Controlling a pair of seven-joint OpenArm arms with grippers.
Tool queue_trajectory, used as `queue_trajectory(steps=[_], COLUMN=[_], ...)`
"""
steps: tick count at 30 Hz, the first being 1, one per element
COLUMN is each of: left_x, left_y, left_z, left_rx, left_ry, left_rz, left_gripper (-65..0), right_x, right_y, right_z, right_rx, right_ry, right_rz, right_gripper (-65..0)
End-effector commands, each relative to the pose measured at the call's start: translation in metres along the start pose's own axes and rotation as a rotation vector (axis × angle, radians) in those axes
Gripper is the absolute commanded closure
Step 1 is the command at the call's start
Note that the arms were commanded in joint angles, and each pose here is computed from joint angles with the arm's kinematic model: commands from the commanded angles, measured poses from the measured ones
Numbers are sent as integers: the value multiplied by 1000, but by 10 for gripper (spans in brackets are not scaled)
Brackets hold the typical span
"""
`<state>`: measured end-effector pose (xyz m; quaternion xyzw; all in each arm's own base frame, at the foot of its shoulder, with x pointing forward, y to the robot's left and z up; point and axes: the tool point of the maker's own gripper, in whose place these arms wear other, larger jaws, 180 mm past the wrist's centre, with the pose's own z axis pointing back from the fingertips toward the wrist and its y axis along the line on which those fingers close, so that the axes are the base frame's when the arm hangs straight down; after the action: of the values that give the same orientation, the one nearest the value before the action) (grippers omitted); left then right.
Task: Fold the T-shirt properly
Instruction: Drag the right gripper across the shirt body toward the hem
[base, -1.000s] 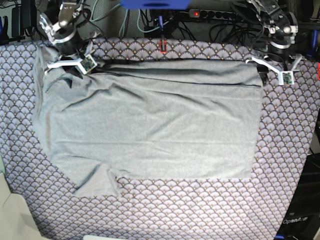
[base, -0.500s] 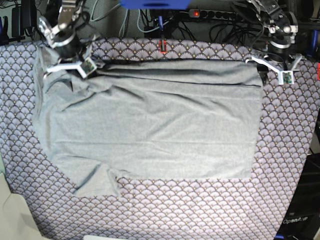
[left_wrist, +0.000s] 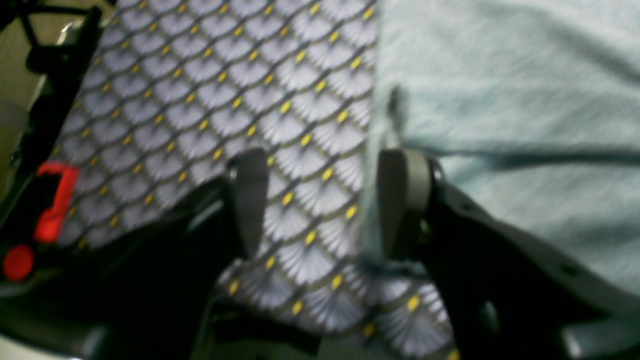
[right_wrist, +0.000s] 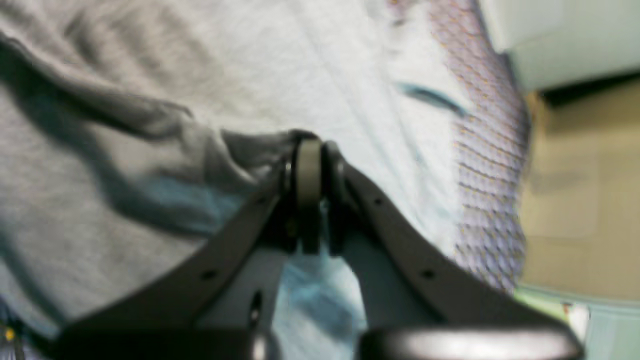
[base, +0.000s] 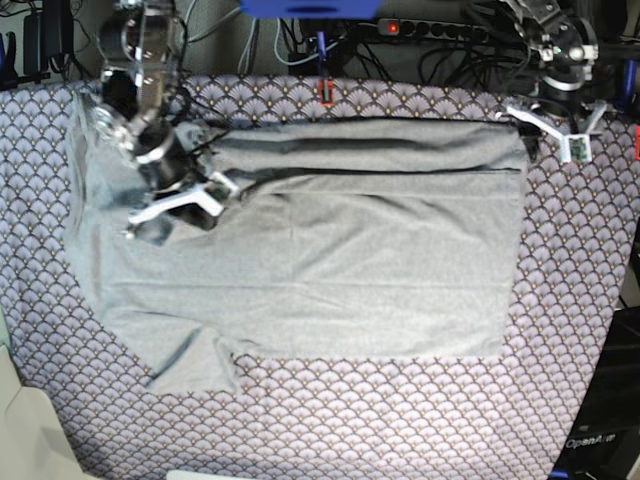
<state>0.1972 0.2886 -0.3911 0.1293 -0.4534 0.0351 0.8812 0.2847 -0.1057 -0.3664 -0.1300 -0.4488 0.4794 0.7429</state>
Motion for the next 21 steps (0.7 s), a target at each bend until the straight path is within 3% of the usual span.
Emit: queue_trajectory(steps=[1,9,21], left_x=[14,8,17], left_y=[3,22,26], left_z=[2,7,5], left_rx=[9,59,58], left_ry=[-51,-40,-61], left_rz=[-1,10,-6], left_gripper=[-338,-338,-338], right_x=[5,0,25], right_y=[-6,7,-25], right_z=[-3,-16,-7], right_rx=[-16,24,-71], right_ry=[-14,22,-35], right_rz=[17,39,51], right_gripper=[0,0,0])
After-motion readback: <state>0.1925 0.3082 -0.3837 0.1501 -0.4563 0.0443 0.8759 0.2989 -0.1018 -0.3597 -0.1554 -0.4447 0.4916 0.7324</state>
